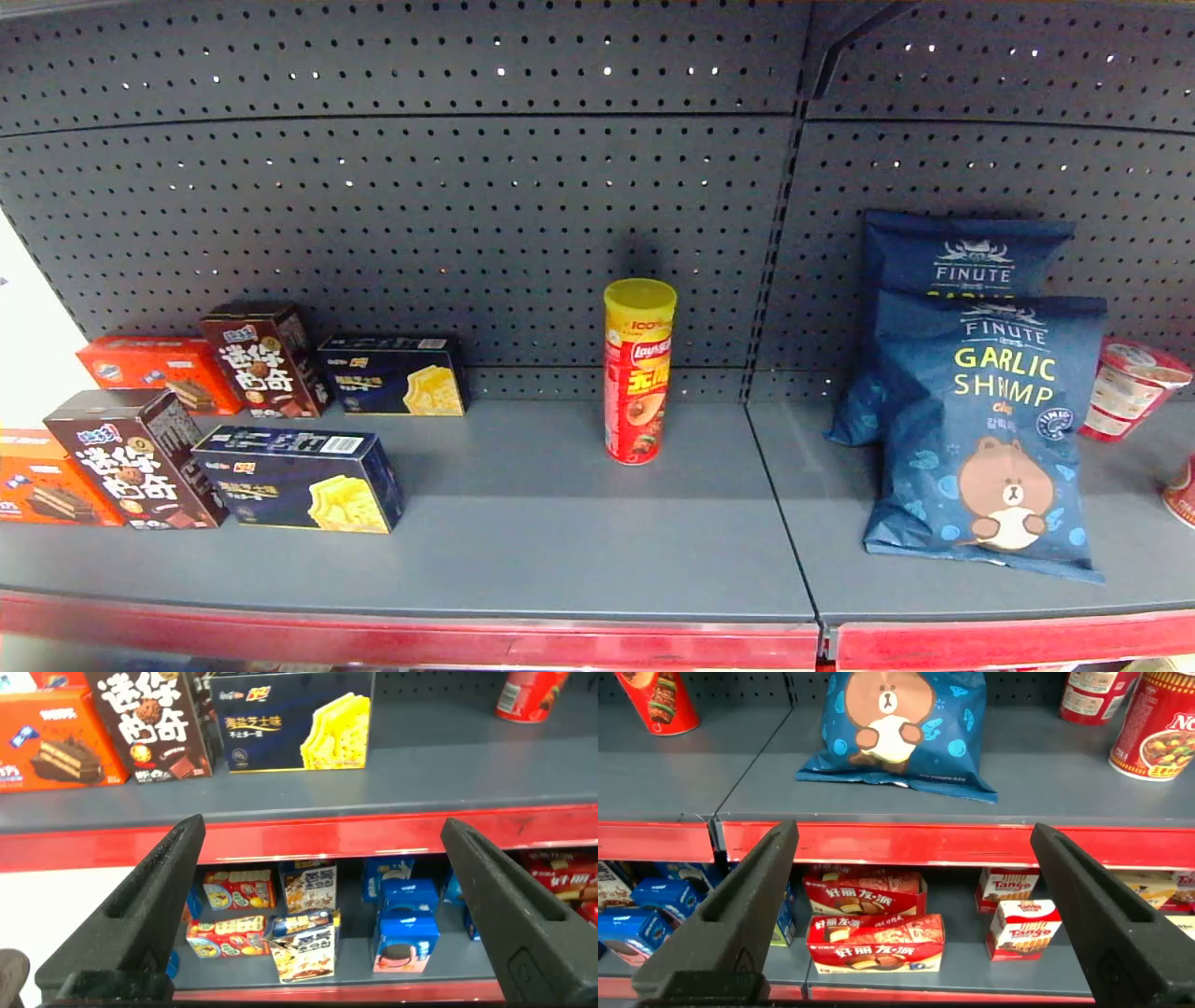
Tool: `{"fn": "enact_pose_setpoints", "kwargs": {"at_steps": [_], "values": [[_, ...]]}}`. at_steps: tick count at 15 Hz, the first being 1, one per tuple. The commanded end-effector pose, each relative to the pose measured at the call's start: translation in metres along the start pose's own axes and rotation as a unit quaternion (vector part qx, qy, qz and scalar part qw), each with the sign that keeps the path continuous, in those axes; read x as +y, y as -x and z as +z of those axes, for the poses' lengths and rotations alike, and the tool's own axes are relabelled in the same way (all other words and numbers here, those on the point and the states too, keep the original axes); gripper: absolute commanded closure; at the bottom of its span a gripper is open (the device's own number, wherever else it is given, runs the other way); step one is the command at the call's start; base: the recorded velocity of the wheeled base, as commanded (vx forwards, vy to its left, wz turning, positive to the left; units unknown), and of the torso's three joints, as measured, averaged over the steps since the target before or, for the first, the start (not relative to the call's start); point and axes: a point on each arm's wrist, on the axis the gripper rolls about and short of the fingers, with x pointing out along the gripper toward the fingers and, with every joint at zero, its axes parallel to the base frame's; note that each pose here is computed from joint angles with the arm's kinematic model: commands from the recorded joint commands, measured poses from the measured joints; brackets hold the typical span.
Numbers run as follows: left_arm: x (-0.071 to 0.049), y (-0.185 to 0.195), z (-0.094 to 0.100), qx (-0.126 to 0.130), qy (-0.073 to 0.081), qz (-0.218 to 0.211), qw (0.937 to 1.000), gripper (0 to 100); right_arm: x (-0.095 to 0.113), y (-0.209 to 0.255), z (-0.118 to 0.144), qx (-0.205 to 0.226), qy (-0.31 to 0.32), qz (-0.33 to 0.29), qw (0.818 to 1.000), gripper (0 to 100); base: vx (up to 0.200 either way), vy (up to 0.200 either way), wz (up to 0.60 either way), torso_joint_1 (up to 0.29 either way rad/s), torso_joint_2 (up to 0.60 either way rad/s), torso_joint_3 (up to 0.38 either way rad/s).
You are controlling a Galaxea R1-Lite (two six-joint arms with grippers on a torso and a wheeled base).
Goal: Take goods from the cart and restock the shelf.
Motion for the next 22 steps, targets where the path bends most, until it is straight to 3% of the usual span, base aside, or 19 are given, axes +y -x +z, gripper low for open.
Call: {"fn": "enact_pose_setpoints", "kwargs": {"at_steps": [1, 4, 22], "values": [[0.0001, 0.0000, 0.0000, 0.000, 0.002, 0.002, 1.0000, 0, 0.0000, -0.0001, 0.0000, 0.001, 0.000, 0.000, 1.000, 0, 0.000, 0.000, 0.00, 0.000, 0.00, 0.000], [0.0001, 0.0000, 0.0000, 0.000, 0.003, 0.002, 1.0000, 0, 0.0000, -0.0001, 0.0002, 0.000, 0.000, -0.001, 1.000, 0, 0.000, 0.000, 0.00, 0.000, 0.00, 0.000], [0.0001, 0.0000, 0.0000, 0.000, 0.003, 0.003, 1.0000, 0, 0.0000, -0.0001, 0.0002, 0.000, 0.000, -0.001, 1.000, 0, 0.000, 0.000, 0.60, 0.002, 0.00, 0.002]]}}
